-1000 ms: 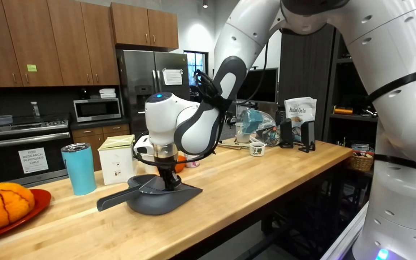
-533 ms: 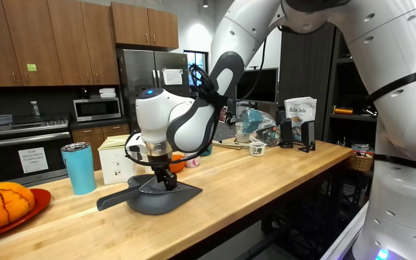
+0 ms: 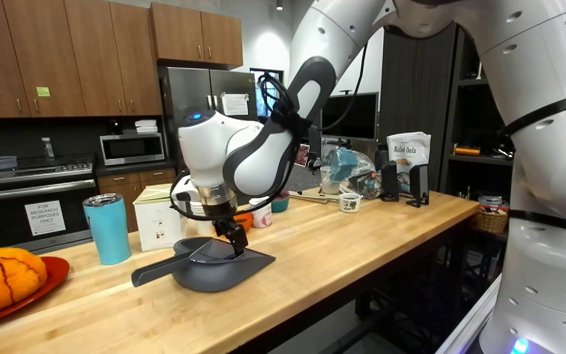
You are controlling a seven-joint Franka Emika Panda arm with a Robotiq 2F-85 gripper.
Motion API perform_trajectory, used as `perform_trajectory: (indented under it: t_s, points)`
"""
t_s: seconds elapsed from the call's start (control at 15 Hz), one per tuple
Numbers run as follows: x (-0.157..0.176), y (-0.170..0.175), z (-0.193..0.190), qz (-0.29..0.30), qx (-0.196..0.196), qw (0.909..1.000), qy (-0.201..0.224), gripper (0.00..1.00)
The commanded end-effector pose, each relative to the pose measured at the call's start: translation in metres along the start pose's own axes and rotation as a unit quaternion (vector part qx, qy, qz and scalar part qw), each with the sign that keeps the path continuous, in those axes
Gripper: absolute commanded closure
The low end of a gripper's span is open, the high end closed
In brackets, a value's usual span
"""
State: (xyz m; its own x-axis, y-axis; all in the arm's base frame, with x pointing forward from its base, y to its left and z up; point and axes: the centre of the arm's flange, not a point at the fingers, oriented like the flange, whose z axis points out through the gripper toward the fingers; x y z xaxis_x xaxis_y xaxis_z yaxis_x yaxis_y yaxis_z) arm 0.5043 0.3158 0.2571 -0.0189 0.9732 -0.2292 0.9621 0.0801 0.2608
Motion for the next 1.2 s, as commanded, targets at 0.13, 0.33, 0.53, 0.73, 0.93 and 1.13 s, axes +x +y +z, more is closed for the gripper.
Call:
perform_trajectory:
  t_s: [0.13, 0.33, 0.53, 0.73, 0.93, 1.13]
  points:
    - [-0.011, -0.006, -0.034, -0.002, -0.017, 0.9994, -0.030, 0.00]
    - [-0.009, -0.009, -0.043, -0.014, -0.017, 0.9989, -0.041, 0.00]
    - [-0.004, -0.019, -0.047, -0.065, 0.026, 0.9958, -0.059, 0.00]
    - [0.009, -0.037, -0.045, -0.094, 0.037, 0.9915, -0.082, 0.00]
    - [0.034, -0.060, -0.047, -0.101, 0.039, 0.9905, -0.084, 0.00]
    - [0.037, -0.056, -0.042, -0.104, 0.041, 0.9906, -0.078, 0.00]
